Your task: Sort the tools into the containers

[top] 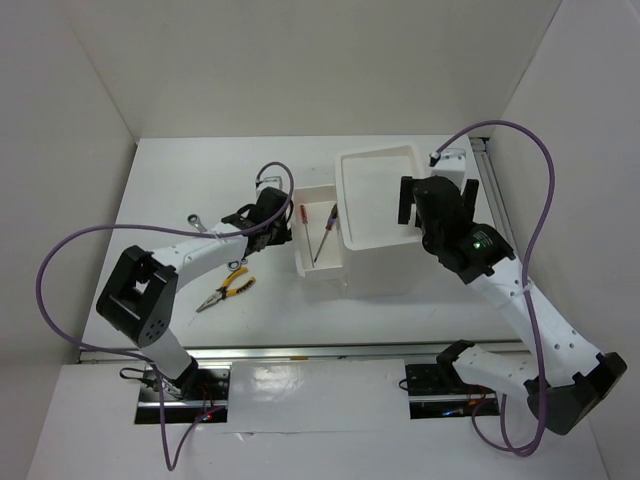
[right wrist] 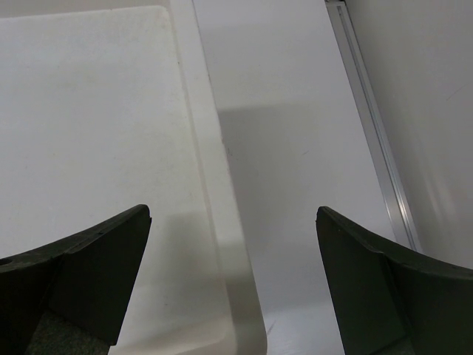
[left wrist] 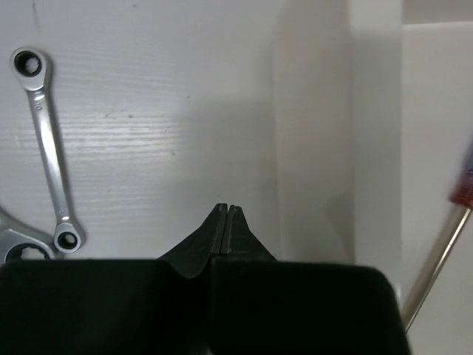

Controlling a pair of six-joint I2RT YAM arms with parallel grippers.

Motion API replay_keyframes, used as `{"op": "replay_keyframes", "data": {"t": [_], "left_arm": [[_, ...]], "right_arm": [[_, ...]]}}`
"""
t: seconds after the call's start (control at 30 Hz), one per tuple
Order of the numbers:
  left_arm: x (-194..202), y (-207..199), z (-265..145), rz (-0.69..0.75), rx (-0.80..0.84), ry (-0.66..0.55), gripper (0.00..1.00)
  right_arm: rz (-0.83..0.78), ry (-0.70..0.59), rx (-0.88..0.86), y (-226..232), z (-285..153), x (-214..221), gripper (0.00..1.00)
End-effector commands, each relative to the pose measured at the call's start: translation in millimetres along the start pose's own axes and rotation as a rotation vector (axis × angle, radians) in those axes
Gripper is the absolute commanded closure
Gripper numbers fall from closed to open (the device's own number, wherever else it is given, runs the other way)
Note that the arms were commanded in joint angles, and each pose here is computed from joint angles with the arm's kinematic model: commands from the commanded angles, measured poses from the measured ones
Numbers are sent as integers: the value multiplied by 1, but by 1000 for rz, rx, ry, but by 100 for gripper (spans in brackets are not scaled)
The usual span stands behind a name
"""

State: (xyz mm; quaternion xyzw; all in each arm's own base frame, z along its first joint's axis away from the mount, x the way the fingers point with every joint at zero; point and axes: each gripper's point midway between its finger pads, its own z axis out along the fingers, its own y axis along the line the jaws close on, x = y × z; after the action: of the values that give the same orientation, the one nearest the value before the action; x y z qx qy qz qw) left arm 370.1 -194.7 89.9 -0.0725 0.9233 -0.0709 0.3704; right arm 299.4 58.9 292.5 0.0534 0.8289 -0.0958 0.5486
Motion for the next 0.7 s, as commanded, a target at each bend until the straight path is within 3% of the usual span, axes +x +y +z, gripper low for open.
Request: {"op": "replay_keyframes", "data": {"t": [0.0,0.23,0.67], "left_arm": [[-30,-39,-13,31,184,-110,100],[-41,-76,-21,64,295,-122,100],[-27,-103,-7,72,281,-70,99]], "right_arm": [[-19,-3,-13,5,2,2,0],[-41,9,-42,16,8,2,0],[-42,90,-79,33,18,21,0]]}}
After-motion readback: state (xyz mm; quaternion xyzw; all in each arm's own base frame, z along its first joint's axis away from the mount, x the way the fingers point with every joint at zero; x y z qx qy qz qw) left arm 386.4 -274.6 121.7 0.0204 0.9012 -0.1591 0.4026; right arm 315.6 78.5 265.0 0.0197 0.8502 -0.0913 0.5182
